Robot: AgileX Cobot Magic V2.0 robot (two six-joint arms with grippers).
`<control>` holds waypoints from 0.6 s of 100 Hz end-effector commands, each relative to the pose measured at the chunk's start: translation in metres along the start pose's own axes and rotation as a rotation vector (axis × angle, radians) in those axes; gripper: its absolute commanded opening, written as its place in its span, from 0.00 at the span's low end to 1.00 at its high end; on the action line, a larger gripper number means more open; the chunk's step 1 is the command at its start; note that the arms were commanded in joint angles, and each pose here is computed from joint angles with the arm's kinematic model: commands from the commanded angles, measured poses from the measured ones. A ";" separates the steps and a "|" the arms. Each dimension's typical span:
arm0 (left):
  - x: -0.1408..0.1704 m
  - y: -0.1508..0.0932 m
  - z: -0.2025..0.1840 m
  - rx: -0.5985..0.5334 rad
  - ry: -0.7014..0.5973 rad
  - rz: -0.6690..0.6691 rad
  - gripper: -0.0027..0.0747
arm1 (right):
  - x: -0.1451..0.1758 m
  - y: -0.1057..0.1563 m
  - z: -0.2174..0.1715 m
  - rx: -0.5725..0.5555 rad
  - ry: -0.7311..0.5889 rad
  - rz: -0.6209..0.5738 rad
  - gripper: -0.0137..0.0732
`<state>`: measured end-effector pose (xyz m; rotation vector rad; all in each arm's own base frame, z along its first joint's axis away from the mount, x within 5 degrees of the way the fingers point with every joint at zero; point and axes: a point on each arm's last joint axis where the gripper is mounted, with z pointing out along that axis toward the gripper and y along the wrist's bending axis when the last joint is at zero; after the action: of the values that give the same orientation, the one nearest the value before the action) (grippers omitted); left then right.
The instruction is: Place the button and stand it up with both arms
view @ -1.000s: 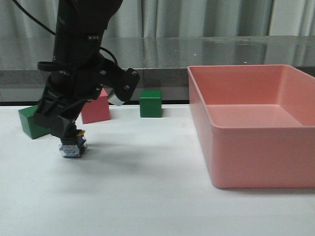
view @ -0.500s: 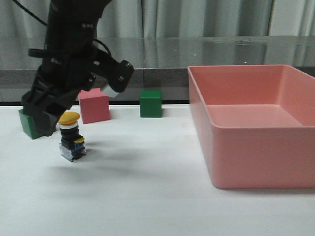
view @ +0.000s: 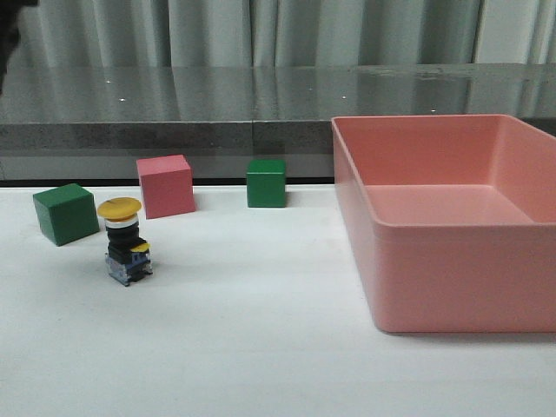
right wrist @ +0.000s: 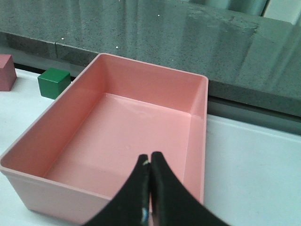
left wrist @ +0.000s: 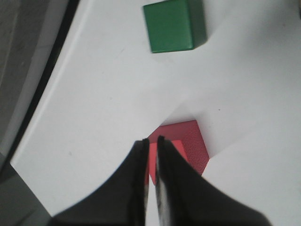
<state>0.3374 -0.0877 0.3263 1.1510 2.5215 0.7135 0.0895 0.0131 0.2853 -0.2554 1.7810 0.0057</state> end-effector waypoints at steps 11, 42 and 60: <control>0.045 0.040 -0.057 -0.040 -0.287 -0.342 0.01 | -0.015 -0.003 -0.002 0.027 -0.099 0.000 0.09; 0.112 -0.002 -0.087 -0.100 -0.688 -0.502 0.01 | -0.015 -0.003 -0.002 0.027 -0.099 0.000 0.09; 0.148 -0.056 -0.072 -0.060 -0.814 -0.578 0.01 | -0.015 -0.003 -0.002 0.027 -0.099 0.000 0.09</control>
<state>0.1955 -0.0295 0.3493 0.5562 2.0902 0.1791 0.0895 0.0131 0.2853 -0.2554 1.7810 0.0057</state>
